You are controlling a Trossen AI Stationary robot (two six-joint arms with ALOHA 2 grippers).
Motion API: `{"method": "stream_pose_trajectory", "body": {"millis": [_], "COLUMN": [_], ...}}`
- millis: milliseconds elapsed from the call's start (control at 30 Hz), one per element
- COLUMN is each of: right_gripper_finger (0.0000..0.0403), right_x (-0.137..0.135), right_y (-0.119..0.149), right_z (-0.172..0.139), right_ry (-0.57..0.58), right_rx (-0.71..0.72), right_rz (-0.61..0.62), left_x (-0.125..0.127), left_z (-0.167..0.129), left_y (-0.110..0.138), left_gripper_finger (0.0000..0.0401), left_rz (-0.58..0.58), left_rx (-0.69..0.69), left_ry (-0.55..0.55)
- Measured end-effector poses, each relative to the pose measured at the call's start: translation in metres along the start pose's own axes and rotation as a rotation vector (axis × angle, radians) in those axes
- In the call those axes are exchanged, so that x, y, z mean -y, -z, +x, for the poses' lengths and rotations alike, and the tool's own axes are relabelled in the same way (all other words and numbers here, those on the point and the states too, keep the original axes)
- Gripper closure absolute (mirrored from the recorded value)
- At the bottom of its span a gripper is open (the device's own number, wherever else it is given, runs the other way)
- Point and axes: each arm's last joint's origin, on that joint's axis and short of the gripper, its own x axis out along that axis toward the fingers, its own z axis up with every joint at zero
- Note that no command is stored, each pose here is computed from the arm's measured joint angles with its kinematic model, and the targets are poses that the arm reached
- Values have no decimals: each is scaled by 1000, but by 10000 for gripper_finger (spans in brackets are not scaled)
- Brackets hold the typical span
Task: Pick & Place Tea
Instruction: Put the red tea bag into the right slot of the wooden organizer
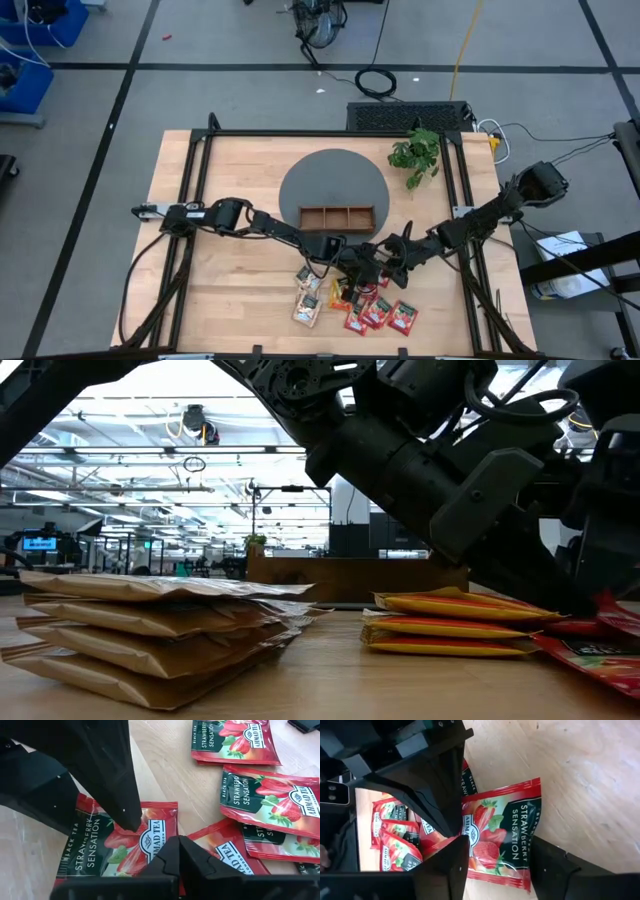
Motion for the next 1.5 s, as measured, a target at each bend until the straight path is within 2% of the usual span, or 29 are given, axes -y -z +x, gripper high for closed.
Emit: {"method": "stream_pose_trajectory", "body": {"millis": [167,267,400,633,800,867,1000,1100,1167,1267,1400,1500], "right_gripper_finger": [278,322,391,400,401,401,402,402,402,402,402,402], "right_x": [2,3,3,-1,-1,-1,-4,-14,-23,-40,-61,-73], "right_y": [1,0,0,-3,-5,-5,-7,-13,-20,-34,-60,-84], "right_z": [0,0,0,-10,-21,-25,-32,-40,-47,-60,-80,-95], "right_ry": [17,23,38,19,37,47,30,26,44,112,203,267], "right_rx": [-5,-2,22,73,121,125,144,154,147,139,111,90], "right_rz": [-28,-48,-91,-165,-230,-250,-307,-376,-423,-480,-560,-616], "left_x": [0,0,0,1,15,23,43,59,70,79,81,79], "left_z": [0,0,1,-11,-57,-82,-133,-167,-188,-214,-241,-252], "left_y": [0,0,0,-9,-47,-59,-62,-61,-54,-25,28,63], "left_gripper_finger": [397,393,368,338,335,334,347,371,390,393,384,395], "left_rz": [1,17,25,61,115,117,113,98,105,55,14,-49], "left_rx": [-2,-1,9,8,30,-16,-219,-225,-188,-107,107,287], "left_ry": [0,-1,-8,1,22,47,135,118,82,-7,-124,-188]}}
